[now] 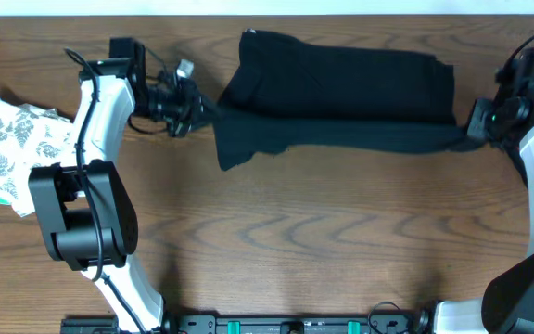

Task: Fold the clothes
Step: 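Lay the shirt flat by pulling both grippers back toward the near side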

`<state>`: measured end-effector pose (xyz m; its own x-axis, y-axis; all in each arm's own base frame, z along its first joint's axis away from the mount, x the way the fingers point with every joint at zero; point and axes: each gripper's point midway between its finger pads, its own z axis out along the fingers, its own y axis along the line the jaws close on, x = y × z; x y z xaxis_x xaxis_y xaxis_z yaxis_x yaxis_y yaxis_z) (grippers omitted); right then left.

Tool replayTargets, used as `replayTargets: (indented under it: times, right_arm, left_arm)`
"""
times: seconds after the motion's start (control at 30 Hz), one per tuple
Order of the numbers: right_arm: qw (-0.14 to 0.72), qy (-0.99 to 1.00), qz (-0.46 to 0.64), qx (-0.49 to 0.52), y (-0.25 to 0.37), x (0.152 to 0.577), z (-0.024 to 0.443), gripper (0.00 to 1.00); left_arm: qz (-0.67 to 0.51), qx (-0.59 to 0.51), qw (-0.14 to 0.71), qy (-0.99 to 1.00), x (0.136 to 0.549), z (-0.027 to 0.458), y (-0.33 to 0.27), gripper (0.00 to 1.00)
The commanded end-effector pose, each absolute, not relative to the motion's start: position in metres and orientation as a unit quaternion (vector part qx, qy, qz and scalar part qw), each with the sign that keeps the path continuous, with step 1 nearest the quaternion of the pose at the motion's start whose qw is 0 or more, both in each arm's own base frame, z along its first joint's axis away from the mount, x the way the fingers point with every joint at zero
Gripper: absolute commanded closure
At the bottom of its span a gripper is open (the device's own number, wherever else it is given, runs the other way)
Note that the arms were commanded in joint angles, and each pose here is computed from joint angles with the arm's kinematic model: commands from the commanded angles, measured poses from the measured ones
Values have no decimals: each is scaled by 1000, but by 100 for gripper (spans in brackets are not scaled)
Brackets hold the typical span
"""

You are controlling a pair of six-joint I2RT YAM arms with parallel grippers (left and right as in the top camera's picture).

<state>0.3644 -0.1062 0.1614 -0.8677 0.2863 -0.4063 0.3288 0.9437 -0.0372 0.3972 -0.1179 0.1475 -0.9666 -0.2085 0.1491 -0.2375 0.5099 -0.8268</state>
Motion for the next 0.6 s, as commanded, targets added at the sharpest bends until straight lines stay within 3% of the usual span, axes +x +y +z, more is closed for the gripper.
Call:
replayTargets:
  times: [0.0, 0.3, 0.57]
  right_arm:
    - [157, 972, -81, 157, -115, 343, 150, 99]
    - [57, 984, -71, 152, -102, 297, 122, 98]
    - [-19, 986, -63, 156, -92, 258, 96, 81]
  left_arm:
    - [404, 60, -2, -913, 381, 126, -100, 94]
    - [381, 55, 113, -916, 326, 125, -117, 94]
    - [309, -13, 188, -932, 281, 117, -135, 94]
